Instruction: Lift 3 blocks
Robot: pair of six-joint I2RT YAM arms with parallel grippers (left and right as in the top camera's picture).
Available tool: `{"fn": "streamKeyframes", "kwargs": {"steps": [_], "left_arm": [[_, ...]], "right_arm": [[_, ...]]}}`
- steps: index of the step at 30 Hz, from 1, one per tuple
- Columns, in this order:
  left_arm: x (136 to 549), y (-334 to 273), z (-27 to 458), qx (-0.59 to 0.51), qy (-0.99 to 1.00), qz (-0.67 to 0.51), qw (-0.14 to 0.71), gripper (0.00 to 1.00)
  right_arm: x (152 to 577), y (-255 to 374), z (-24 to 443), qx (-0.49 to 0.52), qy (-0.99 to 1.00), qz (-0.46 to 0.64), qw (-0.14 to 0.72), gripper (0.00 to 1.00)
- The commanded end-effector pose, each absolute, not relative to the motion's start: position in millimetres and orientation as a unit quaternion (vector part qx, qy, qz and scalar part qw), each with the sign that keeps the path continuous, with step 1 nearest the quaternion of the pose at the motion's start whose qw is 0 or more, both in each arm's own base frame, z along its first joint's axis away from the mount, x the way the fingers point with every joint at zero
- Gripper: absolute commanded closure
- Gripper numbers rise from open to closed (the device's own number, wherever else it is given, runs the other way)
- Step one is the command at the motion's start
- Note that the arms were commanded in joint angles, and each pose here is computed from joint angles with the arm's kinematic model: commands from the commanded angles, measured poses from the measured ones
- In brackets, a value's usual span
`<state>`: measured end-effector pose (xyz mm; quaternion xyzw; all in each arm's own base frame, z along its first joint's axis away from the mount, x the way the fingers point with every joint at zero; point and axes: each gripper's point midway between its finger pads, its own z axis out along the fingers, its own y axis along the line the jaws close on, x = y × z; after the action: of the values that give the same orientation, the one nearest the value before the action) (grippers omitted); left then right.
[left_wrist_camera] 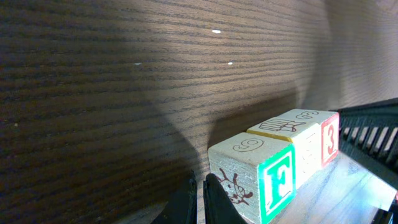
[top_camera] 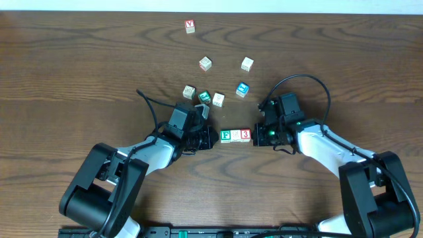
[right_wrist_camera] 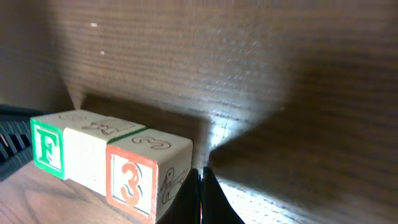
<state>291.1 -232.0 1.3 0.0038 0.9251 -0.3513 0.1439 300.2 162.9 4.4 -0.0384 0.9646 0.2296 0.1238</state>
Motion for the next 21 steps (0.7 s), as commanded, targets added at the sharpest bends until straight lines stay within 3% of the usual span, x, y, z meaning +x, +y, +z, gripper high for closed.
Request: {"fn": "streamKeyframes", "kwargs": {"steps": [1,21], "left_arm": [[295.2,-233.1,0.8,0.011,0.926,-0.346,0.150,0.92],[294.1,-234.3,1.5,0.013,0.925,-0.350,0.148,0.93]], "right_arm": [[307.0,165.4,9.3,-0.032,0.962,0.239,0.126,0.99],[303.3,171.4,11.6,-0.036,0.958,0.257,0.118,0.99]]}}
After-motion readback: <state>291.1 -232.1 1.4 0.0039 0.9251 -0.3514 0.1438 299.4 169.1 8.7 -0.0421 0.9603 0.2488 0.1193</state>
